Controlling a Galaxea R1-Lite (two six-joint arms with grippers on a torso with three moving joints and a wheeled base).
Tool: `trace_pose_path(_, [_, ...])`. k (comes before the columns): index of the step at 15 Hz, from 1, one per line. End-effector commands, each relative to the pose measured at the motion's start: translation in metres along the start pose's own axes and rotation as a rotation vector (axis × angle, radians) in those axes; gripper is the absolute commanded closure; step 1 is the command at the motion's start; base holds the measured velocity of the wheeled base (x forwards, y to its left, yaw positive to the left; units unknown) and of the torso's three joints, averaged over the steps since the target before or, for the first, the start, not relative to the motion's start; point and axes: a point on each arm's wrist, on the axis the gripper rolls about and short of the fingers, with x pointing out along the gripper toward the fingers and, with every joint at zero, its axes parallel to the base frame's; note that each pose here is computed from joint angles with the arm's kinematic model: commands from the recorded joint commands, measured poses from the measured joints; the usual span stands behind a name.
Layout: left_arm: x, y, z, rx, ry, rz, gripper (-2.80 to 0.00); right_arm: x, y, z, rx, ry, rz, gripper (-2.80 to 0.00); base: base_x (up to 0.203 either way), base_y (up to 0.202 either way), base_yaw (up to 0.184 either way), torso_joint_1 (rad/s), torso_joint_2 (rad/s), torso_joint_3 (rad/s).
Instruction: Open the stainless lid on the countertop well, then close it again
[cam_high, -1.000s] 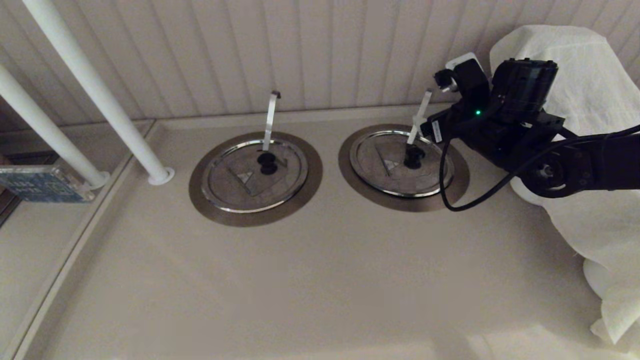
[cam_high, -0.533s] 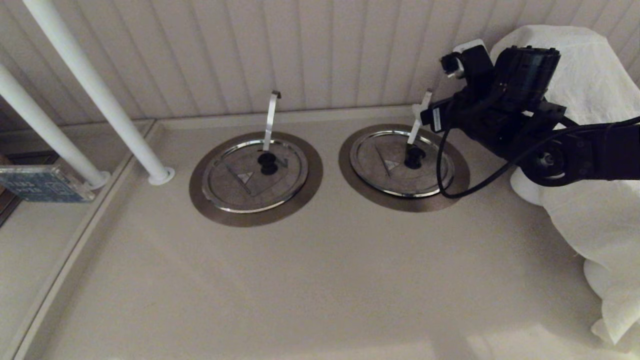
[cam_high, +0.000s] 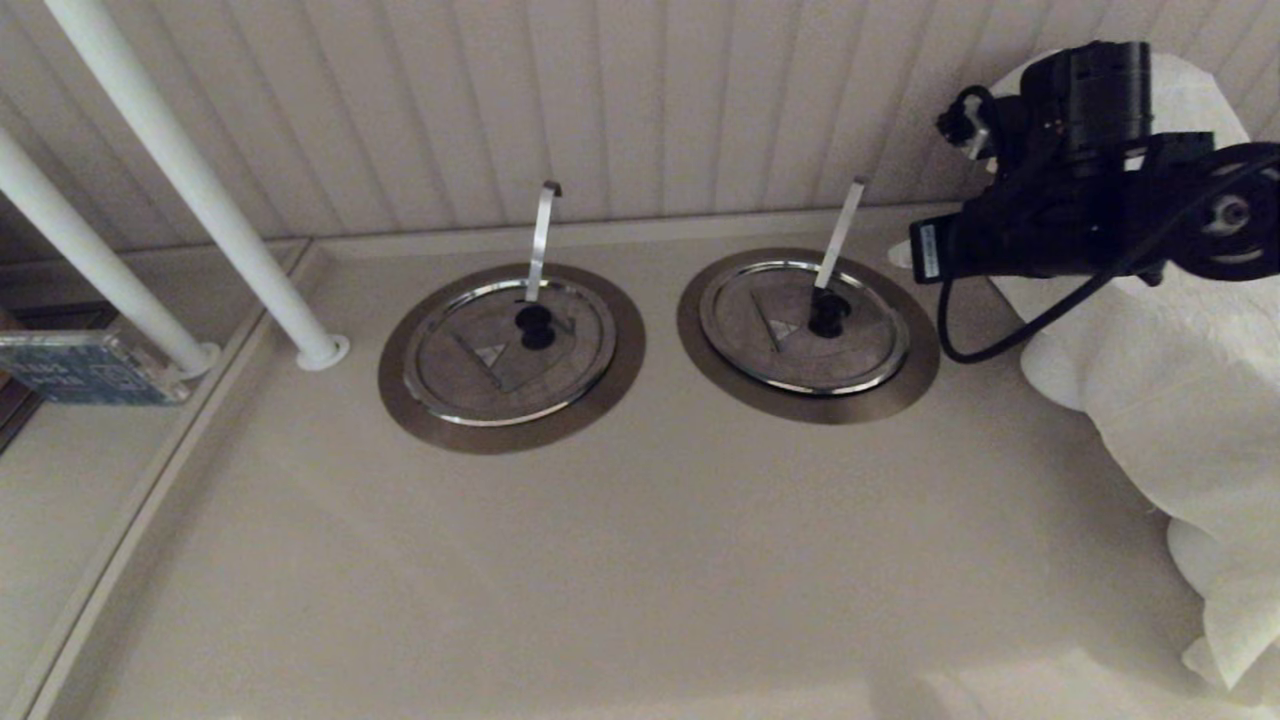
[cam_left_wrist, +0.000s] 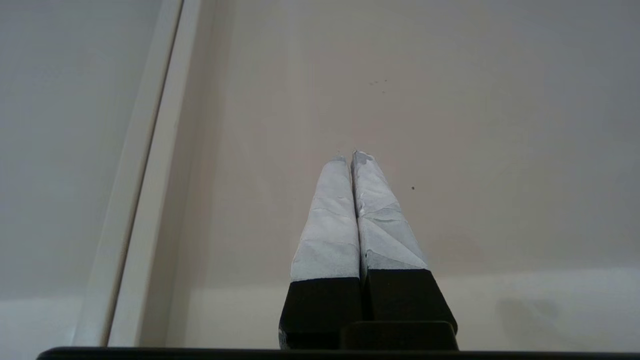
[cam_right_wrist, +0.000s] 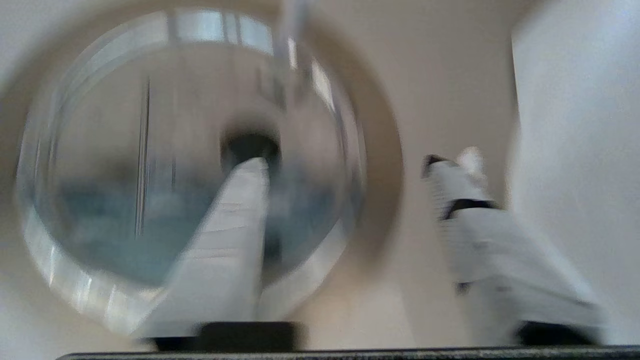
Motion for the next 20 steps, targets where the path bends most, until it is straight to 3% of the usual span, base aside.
trace_pose_path(1, [0.0, 0.0, 0.0, 0.0, 0.001, 0.0, 0.0, -0.056, -0.018, 0.005, 0.022, 0.053, 0.001, 0.0, 0.0, 0.0, 0.0, 0.0, 0.0, 0.0])
trace_pose_path(4, [0.0, 0.0, 0.0, 0.0, 0.001, 0.0, 0.0, -0.116, -0.034, -0.022, 0.067, 0.115, 0.001, 0.0, 0.0, 0.0, 0.0, 0.0, 0.0, 0.0])
trace_pose_path(6, [0.0, 0.0, 0.0, 0.0, 0.0, 0.0, 0.0, -0.17, -0.047, -0.05, 0.105, 0.1, 0.004, 0.0, 0.0, 0.0, 0.0, 0.0, 0.0, 0.0])
trace_pose_path(10, [0.0, 0.0, 0.0, 0.0, 0.001, 0.0, 0.0, -0.298, -0.081, -0.116, 0.197, -0.087, -0.036, 0.0, 0.0, 0.0, 0.0, 0.0, 0.0, 0.0])
trace_pose_path(13, [0.0, 0.0, 0.0, 0.0, 0.001, 0.0, 0.0, -0.37, -0.088, -0.174, 0.21, -0.231, -0.173, 0.0, 0.0, 0.0, 0.0, 0.0, 0.0, 0.0])
trace_pose_path(15, [0.0, 0.0, 0.0, 0.0, 0.001, 0.0, 0.0, -0.396, -0.082, -0.21, 0.158, -0.305, -0.237, 0.0, 0.0, 0.0, 0.0, 0.0, 0.0, 0.0])
trace_pose_path(18, [0.0, 0.0, 0.0, 0.0, 0.001, 0.0, 0.0, -0.413, -0.069, -0.268, 0.101, -0.397, -0.218, 0.0, 0.0, 0.0, 0.0, 0.0, 0.0, 0.0])
trace_pose_path(19, [0.0, 0.0, 0.0, 0.0, 0.001, 0.0, 0.0, -0.406, -0.065, -0.282, 0.099, -0.377, -0.185, 0.0, 0.0, 0.0, 0.0, 0.0, 0.0, 0.0])
trace_pose_path(20, [0.0, 0.0, 0.0, 0.0, 0.001, 0.0, 0.0, -0.386, -0.061, -0.294, 0.104, -0.3, -0.12, 0.0, 0.0, 0.0, 0.0, 0.0, 0.0, 0.0])
